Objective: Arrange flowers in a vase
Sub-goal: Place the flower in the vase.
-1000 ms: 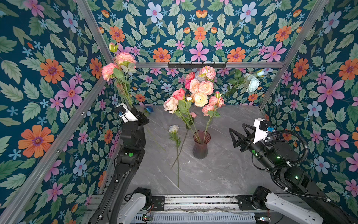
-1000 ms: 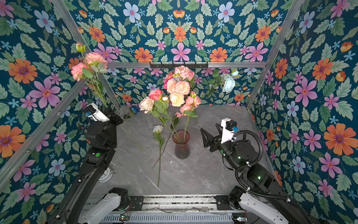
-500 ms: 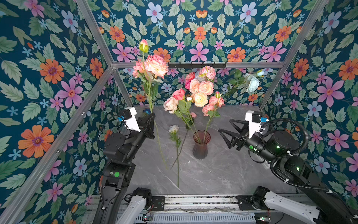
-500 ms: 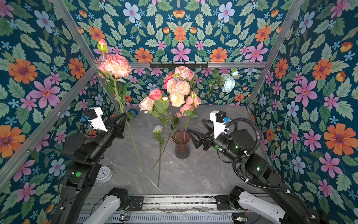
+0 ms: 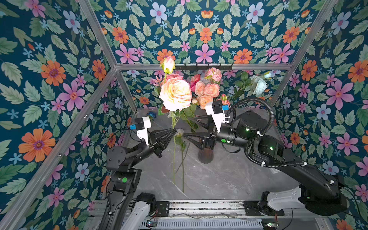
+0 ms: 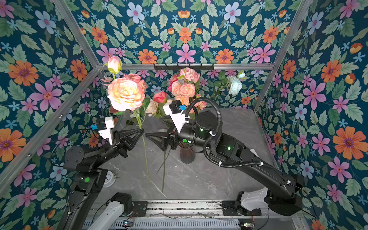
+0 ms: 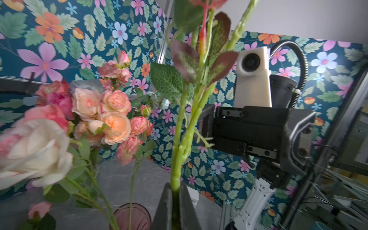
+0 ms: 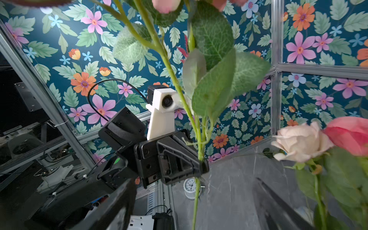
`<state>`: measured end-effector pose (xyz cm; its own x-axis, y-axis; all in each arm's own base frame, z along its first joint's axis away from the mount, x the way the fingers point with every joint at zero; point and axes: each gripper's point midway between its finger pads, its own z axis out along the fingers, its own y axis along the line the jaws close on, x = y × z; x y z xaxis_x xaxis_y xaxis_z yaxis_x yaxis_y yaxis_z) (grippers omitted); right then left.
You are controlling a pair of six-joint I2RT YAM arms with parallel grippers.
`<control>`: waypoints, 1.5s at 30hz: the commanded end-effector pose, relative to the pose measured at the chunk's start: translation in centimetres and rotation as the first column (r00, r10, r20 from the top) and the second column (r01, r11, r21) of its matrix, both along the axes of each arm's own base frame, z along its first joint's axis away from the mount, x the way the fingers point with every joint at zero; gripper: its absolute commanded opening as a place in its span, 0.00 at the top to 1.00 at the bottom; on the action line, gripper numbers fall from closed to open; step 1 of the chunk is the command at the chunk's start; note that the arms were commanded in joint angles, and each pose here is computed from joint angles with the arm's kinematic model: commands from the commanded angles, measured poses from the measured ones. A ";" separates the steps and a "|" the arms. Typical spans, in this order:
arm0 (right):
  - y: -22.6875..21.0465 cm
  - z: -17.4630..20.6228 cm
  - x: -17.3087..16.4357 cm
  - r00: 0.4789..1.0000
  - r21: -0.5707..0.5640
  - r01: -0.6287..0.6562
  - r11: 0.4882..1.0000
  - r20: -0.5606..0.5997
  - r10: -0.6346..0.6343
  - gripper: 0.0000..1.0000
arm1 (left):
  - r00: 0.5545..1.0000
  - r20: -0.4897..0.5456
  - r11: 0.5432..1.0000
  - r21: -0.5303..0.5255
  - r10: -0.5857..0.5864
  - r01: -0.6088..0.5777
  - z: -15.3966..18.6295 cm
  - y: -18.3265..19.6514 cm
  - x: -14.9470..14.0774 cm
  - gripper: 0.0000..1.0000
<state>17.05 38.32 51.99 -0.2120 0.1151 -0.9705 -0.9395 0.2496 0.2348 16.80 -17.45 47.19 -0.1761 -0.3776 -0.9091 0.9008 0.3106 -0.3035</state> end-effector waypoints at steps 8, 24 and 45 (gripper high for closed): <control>3.4 1.0 0.2 0.997 0.015 -0.072 0.997 0.012 0.072 0.18 | 0.969 0.062 0.970 -0.030 -0.238 0.241 0.5 -1.2 -3.4 1.00; -4.4 0.9 1.8 0.958 -0.022 0.244 0.970 0.160 -0.237 1.00 | 0.861 -0.212 0.887 0.097 0.462 -0.452 -4.4 4.7 6.9 0.01; -14.5 7.0 7.3 0.693 0.098 0.609 0.787 0.415 -0.589 1.00 | 0.530 -0.366 0.633 0.275 0.765 -0.724 -15.3 11.0 10.0 0.01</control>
